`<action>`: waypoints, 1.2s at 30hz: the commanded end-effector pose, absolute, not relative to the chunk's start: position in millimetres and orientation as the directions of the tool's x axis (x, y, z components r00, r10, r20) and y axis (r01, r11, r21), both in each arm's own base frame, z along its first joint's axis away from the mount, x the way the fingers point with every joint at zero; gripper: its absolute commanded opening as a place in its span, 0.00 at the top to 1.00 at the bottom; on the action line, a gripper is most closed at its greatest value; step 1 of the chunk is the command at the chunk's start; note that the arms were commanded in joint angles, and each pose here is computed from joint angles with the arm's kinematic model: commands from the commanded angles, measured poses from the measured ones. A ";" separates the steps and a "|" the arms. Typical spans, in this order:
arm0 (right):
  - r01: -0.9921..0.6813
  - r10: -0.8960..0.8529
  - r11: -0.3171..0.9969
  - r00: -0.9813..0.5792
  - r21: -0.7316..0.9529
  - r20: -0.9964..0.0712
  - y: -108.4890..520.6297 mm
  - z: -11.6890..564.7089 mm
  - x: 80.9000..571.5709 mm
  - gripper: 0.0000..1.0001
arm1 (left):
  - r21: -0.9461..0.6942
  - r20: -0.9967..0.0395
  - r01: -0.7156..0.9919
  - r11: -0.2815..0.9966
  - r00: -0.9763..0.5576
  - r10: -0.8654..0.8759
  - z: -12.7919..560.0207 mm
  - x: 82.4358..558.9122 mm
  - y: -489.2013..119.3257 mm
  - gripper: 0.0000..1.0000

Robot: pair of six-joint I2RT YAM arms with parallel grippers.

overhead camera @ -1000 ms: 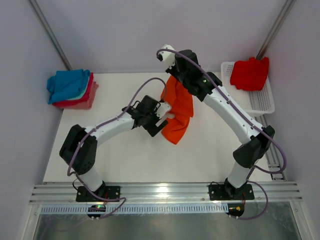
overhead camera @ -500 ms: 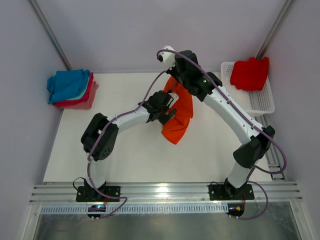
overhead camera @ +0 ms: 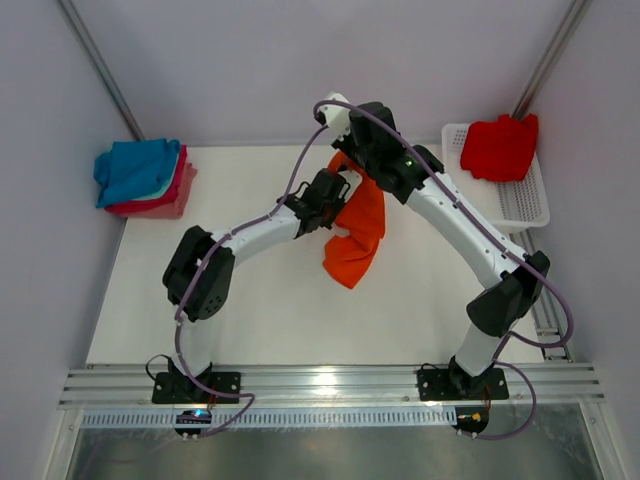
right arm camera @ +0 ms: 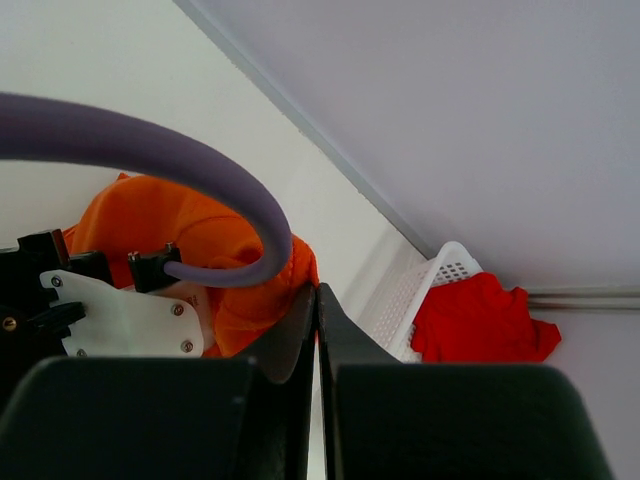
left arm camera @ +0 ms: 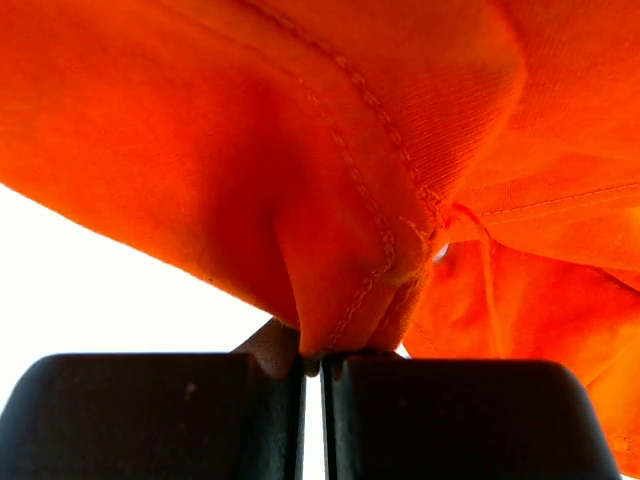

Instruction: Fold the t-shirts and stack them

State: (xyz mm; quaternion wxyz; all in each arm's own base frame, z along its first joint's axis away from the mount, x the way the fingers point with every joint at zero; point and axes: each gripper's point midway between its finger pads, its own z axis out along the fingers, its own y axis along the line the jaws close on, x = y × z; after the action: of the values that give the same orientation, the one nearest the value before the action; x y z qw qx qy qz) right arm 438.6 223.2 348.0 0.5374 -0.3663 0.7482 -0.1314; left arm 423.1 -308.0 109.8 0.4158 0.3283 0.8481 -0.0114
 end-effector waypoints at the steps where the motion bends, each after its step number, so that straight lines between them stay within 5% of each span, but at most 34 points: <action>1: -0.337 -0.639 0.744 -0.106 -0.577 -0.762 212.8 383.1 430.2 0.97 | 0.248 -0.777 0.538 0.806 -0.387 0.497 152.6 430.5 -311.9 1.00; 17: -0.221 -0.688 0.723 -0.145 -0.654 -0.711 185.4 362.9 432.0 0.97 | 0.238 -0.875 0.164 0.957 -0.391 0.285 293.3 431.0 -104.7 1.00; 29: -0.288 -0.703 0.707 -0.180 -0.646 -0.688 189.2 325.3 427.5 0.97 | 0.283 -0.902 0.156 0.946 -0.293 0.318 353.7 429.9 -94.9 1.00; 36: -0.053 -0.726 0.686 -0.109 -0.725 -0.679 167.1 410.2 440.7 0.97 | 0.354 -0.918 0.014 0.935 -0.186 0.351 434.6 441.6 -68.1 1.00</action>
State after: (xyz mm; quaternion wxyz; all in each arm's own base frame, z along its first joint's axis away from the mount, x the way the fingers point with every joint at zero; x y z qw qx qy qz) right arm 441.3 203.5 328.8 0.5513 -0.3622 0.7202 -0.2151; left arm 445.0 -104.0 364.4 0.5688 0.1733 0.7998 0.0823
